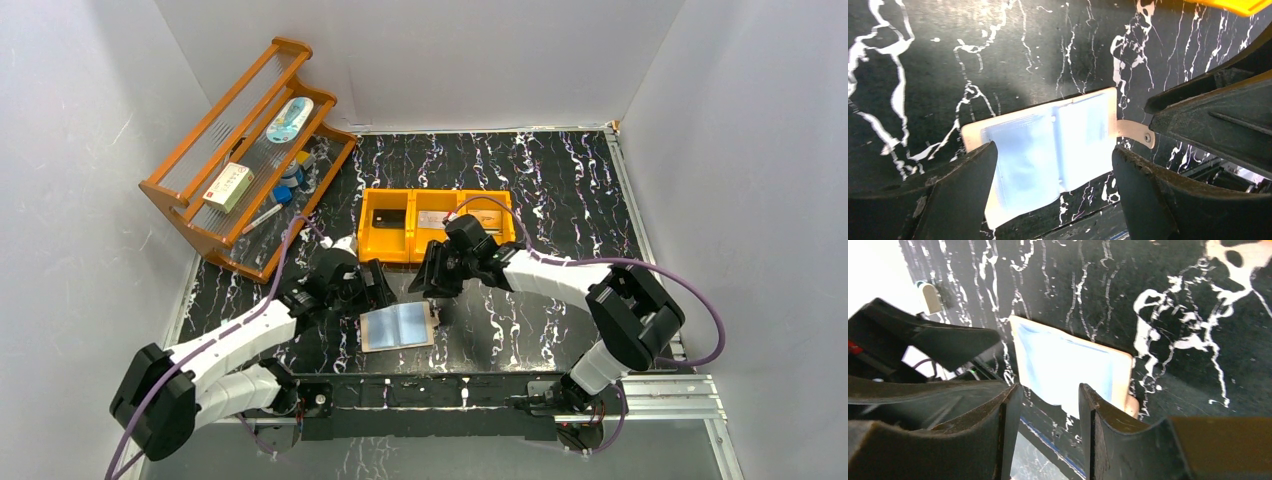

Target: Take the credit cards out of the card holder

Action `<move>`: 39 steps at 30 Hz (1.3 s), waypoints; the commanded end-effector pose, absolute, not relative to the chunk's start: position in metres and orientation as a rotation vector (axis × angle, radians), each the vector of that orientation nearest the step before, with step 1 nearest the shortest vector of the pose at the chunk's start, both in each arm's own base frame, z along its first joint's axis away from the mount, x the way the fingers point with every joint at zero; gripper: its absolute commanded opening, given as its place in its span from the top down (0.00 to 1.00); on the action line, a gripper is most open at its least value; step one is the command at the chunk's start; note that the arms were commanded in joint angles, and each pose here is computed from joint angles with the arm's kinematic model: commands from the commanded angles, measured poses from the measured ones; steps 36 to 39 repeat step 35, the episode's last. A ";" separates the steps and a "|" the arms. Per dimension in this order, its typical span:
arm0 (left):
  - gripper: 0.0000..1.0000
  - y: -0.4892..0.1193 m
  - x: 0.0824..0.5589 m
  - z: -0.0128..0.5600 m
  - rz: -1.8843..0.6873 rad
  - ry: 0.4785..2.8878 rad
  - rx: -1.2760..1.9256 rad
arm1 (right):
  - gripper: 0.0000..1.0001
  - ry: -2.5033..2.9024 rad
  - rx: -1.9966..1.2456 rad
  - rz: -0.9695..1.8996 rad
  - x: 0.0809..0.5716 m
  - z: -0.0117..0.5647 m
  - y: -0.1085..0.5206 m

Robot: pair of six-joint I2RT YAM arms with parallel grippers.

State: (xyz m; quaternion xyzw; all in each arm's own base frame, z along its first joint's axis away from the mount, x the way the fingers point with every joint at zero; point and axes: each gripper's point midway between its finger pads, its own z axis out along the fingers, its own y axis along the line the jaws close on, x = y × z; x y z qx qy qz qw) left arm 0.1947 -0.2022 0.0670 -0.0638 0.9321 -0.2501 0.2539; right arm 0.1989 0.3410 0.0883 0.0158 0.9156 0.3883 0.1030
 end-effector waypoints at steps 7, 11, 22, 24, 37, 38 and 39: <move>0.07 -0.165 0.205 0.095 -0.452 2.452 -0.246 | 0.36 2.561 0.031 0.695 0.240 0.114 0.289; 0.02 -0.139 0.229 0.133 -0.253 2.340 -0.214 | 0.23 2.391 0.095 0.358 0.284 0.150 0.225; 0.02 -0.083 0.289 0.217 0.007 2.179 -0.297 | 0.11 2.066 0.135 0.219 0.352 0.244 0.112; 0.02 -0.073 0.294 0.242 0.039 2.106 -0.345 | 0.02 1.990 0.059 0.321 0.346 0.264 0.125; 0.02 -0.036 0.287 0.291 0.153 1.920 -0.477 | 0.02 1.966 0.036 0.385 0.343 0.278 0.134; 0.02 -0.036 0.287 0.291 0.153 1.920 -0.477 | 0.02 1.966 0.036 0.385 0.343 0.278 0.134; 0.02 -0.036 0.287 0.291 0.153 1.920 -0.477 | 0.02 1.966 0.036 0.385 0.343 0.278 0.134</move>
